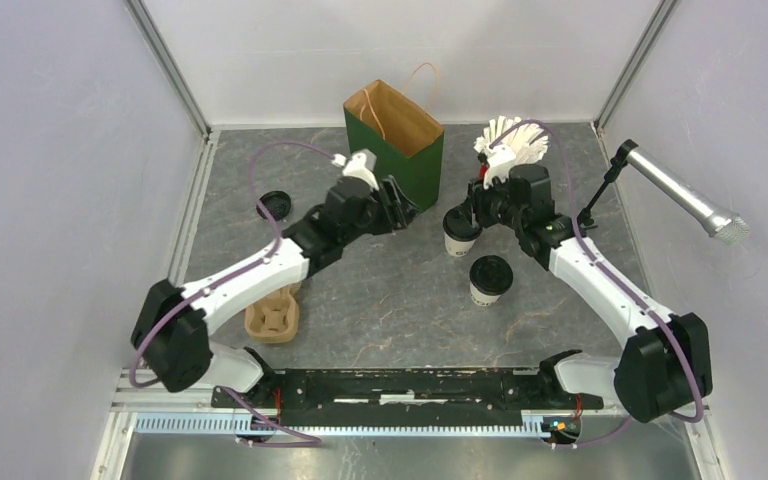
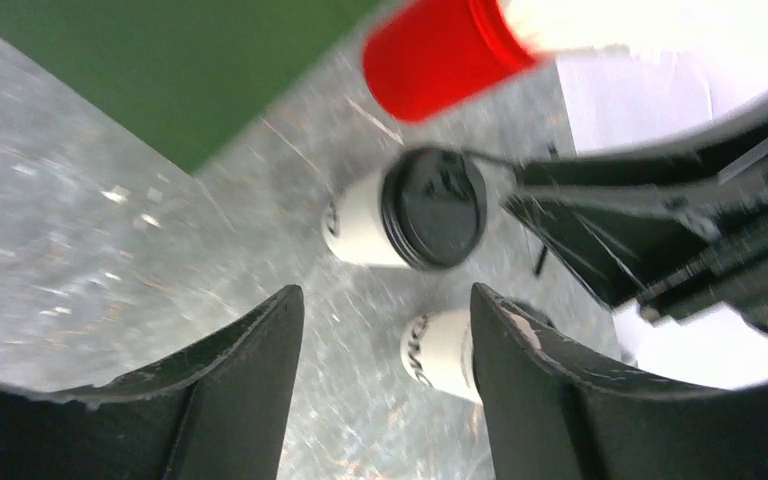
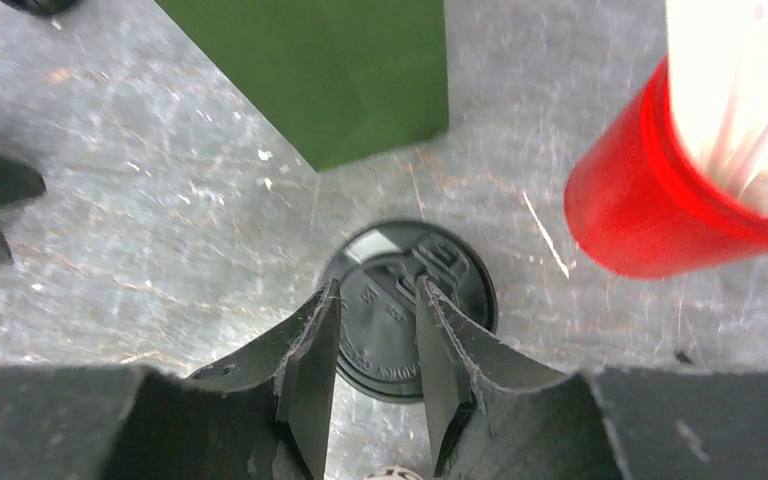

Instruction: Pack the takeout coffee

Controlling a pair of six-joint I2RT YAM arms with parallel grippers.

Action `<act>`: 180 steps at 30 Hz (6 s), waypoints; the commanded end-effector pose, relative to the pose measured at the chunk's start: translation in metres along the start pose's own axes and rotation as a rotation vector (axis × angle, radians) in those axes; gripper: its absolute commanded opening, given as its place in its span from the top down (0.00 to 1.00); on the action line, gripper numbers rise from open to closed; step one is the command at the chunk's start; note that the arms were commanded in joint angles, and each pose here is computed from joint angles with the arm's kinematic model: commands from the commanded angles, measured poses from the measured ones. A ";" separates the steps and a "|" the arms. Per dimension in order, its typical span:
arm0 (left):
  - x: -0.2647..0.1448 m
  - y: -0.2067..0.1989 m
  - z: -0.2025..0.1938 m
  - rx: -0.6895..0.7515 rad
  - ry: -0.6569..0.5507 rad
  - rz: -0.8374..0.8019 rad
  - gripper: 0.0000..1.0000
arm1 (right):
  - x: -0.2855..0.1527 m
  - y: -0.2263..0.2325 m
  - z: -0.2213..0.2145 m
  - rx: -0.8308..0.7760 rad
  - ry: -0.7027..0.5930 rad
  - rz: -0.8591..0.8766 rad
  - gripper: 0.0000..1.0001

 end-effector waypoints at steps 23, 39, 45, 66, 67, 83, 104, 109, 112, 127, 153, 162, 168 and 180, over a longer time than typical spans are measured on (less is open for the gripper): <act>0.026 -0.017 0.189 -0.002 -0.386 0.112 0.31 | -0.053 0.022 0.069 -0.083 -0.262 0.068 0.24; 0.034 -0.003 0.199 0.062 -0.401 0.267 0.32 | -0.044 0.029 0.054 -0.110 -0.223 0.102 0.21; 0.039 0.008 0.192 0.095 -0.387 0.327 0.40 | -0.043 0.030 0.054 -0.114 -0.215 0.105 0.20; -0.041 -0.013 0.165 0.292 -0.136 0.284 0.98 | -0.075 0.039 0.090 -0.106 -0.321 0.138 0.16; -0.050 -0.014 0.163 0.291 -0.125 0.279 0.98 | -0.080 0.040 0.094 -0.103 -0.337 0.138 0.16; -0.139 -0.035 0.077 -0.042 -0.009 -0.122 0.98 | -0.136 0.037 0.108 -0.036 -0.480 0.053 0.02; -0.131 0.000 0.036 -0.187 -0.145 -0.042 0.84 | -0.160 0.034 0.091 -0.075 -0.451 0.006 0.02; -0.132 -0.003 0.034 -0.178 -0.127 -0.055 0.56 | -0.156 0.035 0.086 -0.076 -0.424 0.011 0.02; -0.139 -0.005 0.036 -0.158 -0.126 -0.052 0.45 | -0.156 0.039 0.083 -0.067 -0.420 0.040 0.02; -0.169 -0.034 0.028 -0.043 -0.007 -0.193 0.41 | -0.099 0.007 0.019 0.057 -0.254 -0.158 0.09; -0.194 -0.026 0.025 0.011 0.008 -0.175 0.30 | -0.017 0.040 0.006 0.132 -0.225 0.126 0.20; -0.184 -0.030 0.054 0.175 -0.089 -0.109 0.29 | 0.000 0.038 0.013 0.116 -0.212 0.133 0.20; -0.181 -0.043 0.067 0.251 -0.125 -0.131 0.28 | 0.012 0.038 0.012 0.108 -0.189 0.148 0.20; -0.204 -0.033 0.054 0.194 -0.073 -0.122 0.20 | 0.021 0.031 0.026 0.070 -0.149 0.120 0.15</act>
Point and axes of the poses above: each gripper's point midway between its finger pads, its own x axis out along the fingers, its own y axis along the line the jaws close on, z = x × y, the point moved 3 cm from there along -x, back along the fingers, and after that the axes turned 9 degrees about -x, right-handed, at the moved point
